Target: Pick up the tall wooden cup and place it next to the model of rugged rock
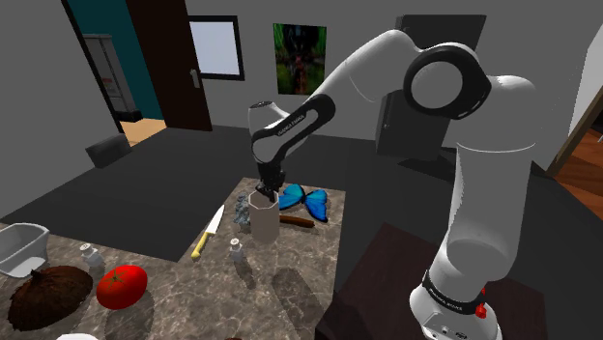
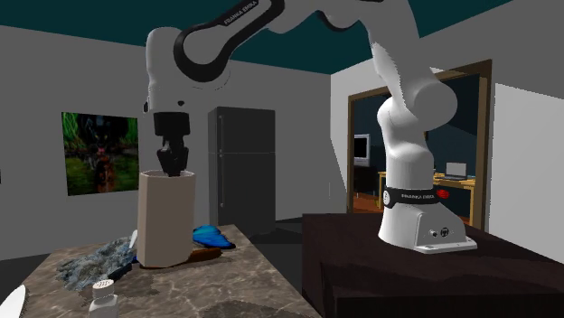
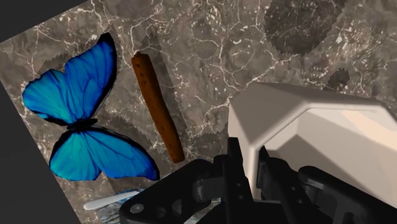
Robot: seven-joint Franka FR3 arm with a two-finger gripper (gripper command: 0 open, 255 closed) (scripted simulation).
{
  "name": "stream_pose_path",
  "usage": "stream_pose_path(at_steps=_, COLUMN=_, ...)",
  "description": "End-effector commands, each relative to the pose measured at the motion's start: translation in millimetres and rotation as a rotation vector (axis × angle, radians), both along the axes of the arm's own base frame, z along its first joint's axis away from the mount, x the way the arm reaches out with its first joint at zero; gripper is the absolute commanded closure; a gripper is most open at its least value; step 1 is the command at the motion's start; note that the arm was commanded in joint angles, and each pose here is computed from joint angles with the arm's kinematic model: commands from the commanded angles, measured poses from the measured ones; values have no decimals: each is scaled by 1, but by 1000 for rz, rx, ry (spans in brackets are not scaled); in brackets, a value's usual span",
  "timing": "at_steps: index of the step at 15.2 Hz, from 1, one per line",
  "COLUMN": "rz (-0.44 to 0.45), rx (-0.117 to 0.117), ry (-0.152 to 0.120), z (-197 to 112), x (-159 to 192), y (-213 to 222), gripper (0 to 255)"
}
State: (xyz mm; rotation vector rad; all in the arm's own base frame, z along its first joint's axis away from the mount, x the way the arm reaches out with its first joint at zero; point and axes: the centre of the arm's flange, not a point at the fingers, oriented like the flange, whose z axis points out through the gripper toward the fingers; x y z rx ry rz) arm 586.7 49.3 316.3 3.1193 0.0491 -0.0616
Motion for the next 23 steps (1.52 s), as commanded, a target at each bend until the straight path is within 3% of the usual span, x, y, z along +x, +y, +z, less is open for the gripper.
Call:
stream_pose_path(at_steps=1, rz=0, rx=0, ry=-1, z=-10, x=0, y=1, gripper=255)
stream_pose_path(at_steps=16, rz=0, rx=0, ry=-1, z=-89, x=0, y=1, gripper=255)
stream_pose_path(at_steps=23, rz=0, rx=0, ry=-1, z=-91, x=0, y=1, gripper=255)
